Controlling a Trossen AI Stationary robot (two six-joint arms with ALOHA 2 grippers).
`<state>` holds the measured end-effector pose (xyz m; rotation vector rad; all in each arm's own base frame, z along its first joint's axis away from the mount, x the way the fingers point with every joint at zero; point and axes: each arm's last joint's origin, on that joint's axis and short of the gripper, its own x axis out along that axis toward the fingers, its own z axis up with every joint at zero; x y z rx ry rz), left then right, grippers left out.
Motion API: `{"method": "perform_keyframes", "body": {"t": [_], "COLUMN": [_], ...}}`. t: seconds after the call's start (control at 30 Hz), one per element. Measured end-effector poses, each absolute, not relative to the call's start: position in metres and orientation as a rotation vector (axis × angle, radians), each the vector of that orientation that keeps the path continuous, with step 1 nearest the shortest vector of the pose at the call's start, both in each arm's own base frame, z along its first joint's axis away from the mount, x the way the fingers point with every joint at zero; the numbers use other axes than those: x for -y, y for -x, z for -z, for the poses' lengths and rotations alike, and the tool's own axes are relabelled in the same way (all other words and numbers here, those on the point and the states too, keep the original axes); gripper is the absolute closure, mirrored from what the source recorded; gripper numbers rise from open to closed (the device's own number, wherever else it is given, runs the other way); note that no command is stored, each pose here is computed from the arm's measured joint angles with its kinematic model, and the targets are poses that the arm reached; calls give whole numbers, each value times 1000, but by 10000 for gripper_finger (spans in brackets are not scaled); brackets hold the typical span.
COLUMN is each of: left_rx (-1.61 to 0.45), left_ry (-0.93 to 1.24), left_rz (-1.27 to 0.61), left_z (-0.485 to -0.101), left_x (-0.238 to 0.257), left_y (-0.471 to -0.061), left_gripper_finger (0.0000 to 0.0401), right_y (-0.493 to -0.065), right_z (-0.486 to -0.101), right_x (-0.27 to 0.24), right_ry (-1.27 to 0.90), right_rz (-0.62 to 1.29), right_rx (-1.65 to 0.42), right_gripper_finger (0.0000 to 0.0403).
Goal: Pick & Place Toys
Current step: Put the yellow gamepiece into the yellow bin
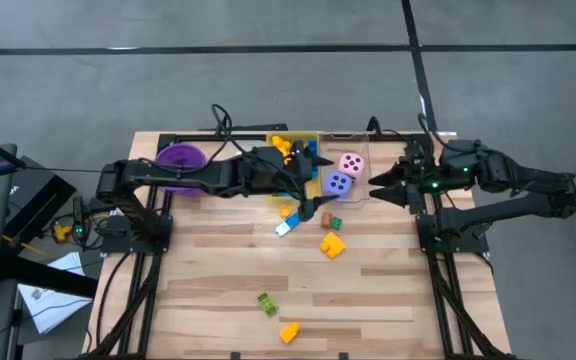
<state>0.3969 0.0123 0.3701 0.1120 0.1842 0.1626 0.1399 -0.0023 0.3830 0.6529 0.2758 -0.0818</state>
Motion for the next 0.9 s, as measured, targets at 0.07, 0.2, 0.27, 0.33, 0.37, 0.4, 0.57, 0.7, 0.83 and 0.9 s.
{"method": "perform_keyframes", "body": {"t": [0.07,0.2,0.27,0.33,0.37,0.4,0.57,0.7,0.83,0.9], "left_rx": [-186,-165,-150,-166,-171,-169,-177,-264,-396,-457], "left_ry": [-115,-177,-187,-188,-189,-190,-192,-203,-214,-218], "left_rz": [-164,-155,-189,-219,-230,-243,-257,-237,-169,-134], "left_z": [-371,-380,-387,-391,-392,-393,-389,-364,-333,-316], "left_x": [-10,-5,-5,-6,-7,-7,-8,-3,5,9], "left_y": [-402,-410,-413,-416,-418,-421,-432,-445,-457,-462], "left_gripper_finger": [6,6,6,8,9,10,13,13,14,14], "right_y": [-138,-132,-129,-126,-124,-123,-109,-101,-96,-96], "right_z": [-388,-399,-404,-407,-409,-410,-417,-420,-422,-422], "right_x": [1,-2,-3,-3,-3,-4,-4,-5,-7,-7], "right_ry": [-642,-611,-597,-580,-573,-565,-511,-506,-507,-506], "right_rz": [52,-28,-65,-79,-87,-97,-141,-177,-239,-246], "right_rx": [-229,-133,-97,-66,-52,-36,30,49,58,60], "right_gripper_finger": [137,137,137,137,137,137,137,137,137,137]}}
